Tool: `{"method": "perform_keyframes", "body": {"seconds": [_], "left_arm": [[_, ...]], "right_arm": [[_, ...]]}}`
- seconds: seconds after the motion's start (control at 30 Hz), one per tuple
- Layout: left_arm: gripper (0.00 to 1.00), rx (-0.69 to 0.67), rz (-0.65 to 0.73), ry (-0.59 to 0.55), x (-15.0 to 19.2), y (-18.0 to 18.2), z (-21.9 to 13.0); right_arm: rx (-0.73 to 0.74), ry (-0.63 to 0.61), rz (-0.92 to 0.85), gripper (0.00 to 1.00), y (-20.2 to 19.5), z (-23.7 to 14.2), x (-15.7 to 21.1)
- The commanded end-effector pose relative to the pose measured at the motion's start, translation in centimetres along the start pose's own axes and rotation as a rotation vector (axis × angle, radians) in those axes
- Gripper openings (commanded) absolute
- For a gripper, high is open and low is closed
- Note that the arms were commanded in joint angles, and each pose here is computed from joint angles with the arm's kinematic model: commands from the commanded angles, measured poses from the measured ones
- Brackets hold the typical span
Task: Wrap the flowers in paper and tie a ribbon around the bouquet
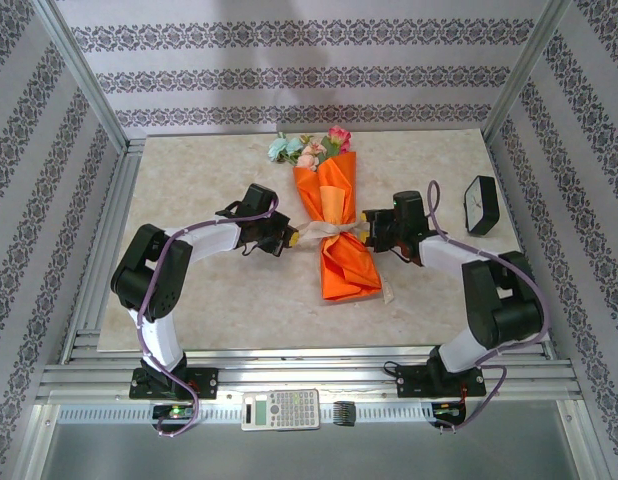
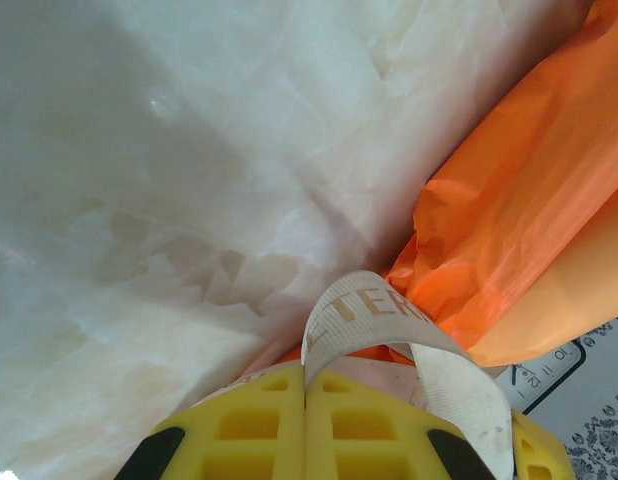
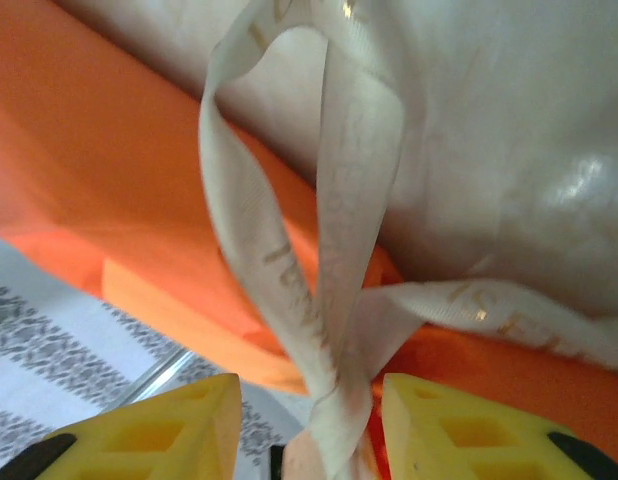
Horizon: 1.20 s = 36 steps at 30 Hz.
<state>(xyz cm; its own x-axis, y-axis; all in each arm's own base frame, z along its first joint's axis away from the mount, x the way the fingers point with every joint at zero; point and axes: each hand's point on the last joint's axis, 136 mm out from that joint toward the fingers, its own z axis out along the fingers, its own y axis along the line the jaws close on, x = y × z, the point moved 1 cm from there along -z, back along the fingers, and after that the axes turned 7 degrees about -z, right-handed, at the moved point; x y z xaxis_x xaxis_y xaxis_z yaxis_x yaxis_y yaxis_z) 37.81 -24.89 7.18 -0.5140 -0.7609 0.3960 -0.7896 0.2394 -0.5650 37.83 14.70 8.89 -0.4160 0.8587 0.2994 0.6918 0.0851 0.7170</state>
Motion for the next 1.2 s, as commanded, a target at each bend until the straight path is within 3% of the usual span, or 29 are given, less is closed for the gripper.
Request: {"method": "perform_keyframes", "body": {"seconds": [0.0,0.13,0.3,0.37,0.43,0.53,0.67,0.83,1.0,1.17], "left_arm": [[0.0,-0.019,0.015,0.003,0.2,0.0,0.2],[0.0,-0.023,0.014,0.0,0.1,0.1,0.2],[0.0,-0.022,0.015,-0.003,0.1,0.0,0.2],[0.0,-0.022,0.011,-0.006,0.1,0.1,0.2],[0.0,-0.022,0.014,-0.008,0.1,0.0,0.2],[0.0,-0.022,0.016,-0.007,0.1,-0.1,0.2],[0.0,-0.023,0.015,-0.007,0.0,-0.1,0.3],[0.0,-0.024,0.017,-0.005,0.1,-0.1,0.3],[0.0,-0.029,0.018,-0.006,0.0,0.0,0.2],[0.0,-0.046,0.023,-0.026,-0.6,0.5,-0.2]], "right_arm": [[0.03,0.012,-0.056,0.39,0.8,0.6,0.1],[0.052,0.02,-0.067,0.35,0.8,1.5,-0.2],[0.06,0.015,-0.058,0.16,0.5,1.7,-0.3],[0.069,0.012,-0.057,0.13,0.3,1.7,-0.5],[0.075,0.008,-0.051,0.16,0.0,1.7,-0.6],[0.08,0.011,-0.052,0.34,0.0,1.8,-0.7],[0.083,0.007,-0.055,0.36,0.0,2.0,-0.7],[0.088,0.007,-0.056,0.27,-0.1,2.6,-0.9],[0.081,-0.016,-0.06,0.0,0.2,2.4,-1.3],[0.066,-0.022,-0.064,0.0,0.7,1.5,-1.2]]}}
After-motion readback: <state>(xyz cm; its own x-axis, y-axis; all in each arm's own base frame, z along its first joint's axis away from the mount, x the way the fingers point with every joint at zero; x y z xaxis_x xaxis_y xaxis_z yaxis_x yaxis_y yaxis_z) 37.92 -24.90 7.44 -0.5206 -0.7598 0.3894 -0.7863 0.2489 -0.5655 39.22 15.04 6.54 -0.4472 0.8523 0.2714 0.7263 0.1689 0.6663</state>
